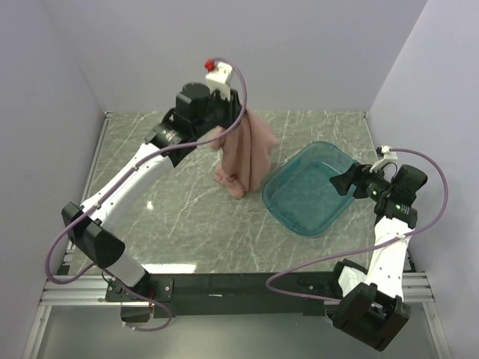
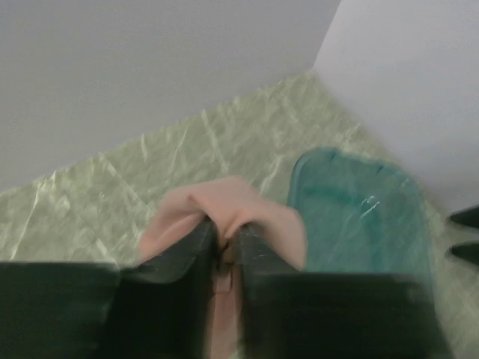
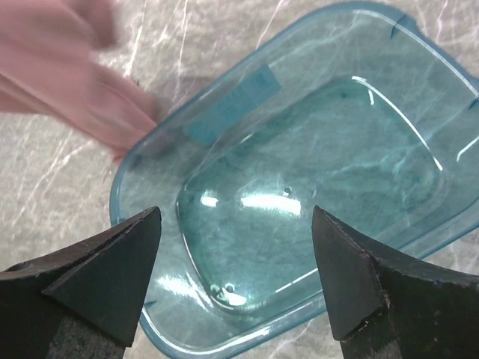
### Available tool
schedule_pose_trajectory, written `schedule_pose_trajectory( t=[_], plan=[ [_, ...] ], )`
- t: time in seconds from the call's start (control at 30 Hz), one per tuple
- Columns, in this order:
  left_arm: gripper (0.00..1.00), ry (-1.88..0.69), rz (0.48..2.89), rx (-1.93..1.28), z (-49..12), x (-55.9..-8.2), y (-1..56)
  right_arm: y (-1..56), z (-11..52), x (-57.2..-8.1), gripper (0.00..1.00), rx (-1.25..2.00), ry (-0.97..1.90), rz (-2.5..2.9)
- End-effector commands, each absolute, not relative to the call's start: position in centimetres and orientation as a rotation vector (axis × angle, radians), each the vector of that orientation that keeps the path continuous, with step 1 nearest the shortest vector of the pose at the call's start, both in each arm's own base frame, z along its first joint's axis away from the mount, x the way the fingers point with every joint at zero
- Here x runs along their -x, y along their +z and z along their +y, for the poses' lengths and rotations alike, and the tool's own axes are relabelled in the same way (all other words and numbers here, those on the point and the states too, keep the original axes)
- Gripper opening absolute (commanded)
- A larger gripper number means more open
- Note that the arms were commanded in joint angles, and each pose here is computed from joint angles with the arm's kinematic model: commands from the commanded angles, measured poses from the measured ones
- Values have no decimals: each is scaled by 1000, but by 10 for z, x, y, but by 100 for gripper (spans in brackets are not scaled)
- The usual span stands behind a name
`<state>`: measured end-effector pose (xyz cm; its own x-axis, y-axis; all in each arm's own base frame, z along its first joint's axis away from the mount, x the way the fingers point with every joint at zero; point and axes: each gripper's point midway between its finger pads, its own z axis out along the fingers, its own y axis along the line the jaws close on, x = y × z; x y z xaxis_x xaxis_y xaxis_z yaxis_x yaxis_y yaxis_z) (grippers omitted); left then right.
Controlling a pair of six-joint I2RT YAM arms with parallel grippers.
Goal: Fold and stack the t-shirts
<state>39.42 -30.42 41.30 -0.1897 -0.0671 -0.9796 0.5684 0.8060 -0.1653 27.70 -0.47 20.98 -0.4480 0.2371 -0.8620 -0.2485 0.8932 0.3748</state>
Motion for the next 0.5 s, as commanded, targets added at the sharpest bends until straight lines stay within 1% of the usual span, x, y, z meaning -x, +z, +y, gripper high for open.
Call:
schedule_pose_trajectory(
  t=[0.0,0.03,0.07,0.1,0.17,0.2,0.27,0.3,0.33,0.37,0.4,0.43,0.47],
  plan=[
    [45,-653,1703,-364,-291,-372,396,224,-1,-278,87,97,547,1937],
    [55,-655,1732,-345,-287,-367,384,224,2,-277,87,121,564,1933],
    [62,-653,1752,-342,-282,-362,373,221,5,-275,87,133,582,1941],
    [70,-607,1784,-311,-267,-354,356,220,7,-274,87,163,587,1940],
    [80,-540,1815,-273,-247,-346,342,217,17,-272,87,214,620,1947],
    [84,-517,1819,-266,-233,-334,338,215,20,-272,87,236,633,1954],
    [89,-445,1827,-249,-211,-322,333,209,33,-272,87,297,645,1979],
    [89,-430,1815,-242,-198,-310,334,204,37,-274,87,316,650,2006],
    [90,-405,1810,-245,-190,-304,332,204,56,-273,87,398,672,2014],
    [90,-393,1806,-250,-184,-298,329,196,58,-273,88,437,629,2059],
    [90,-373,1796,-261,-172,-286,321,196,63,-277,89,473,616,2085],
    [90,-370,1787,-267,-168,-281,317,193,82,-274,89,556,629,2103],
    [90,-341,1819,-280,-162,-276,290,189,84,-274,89,575,610,2139]
  ],
)
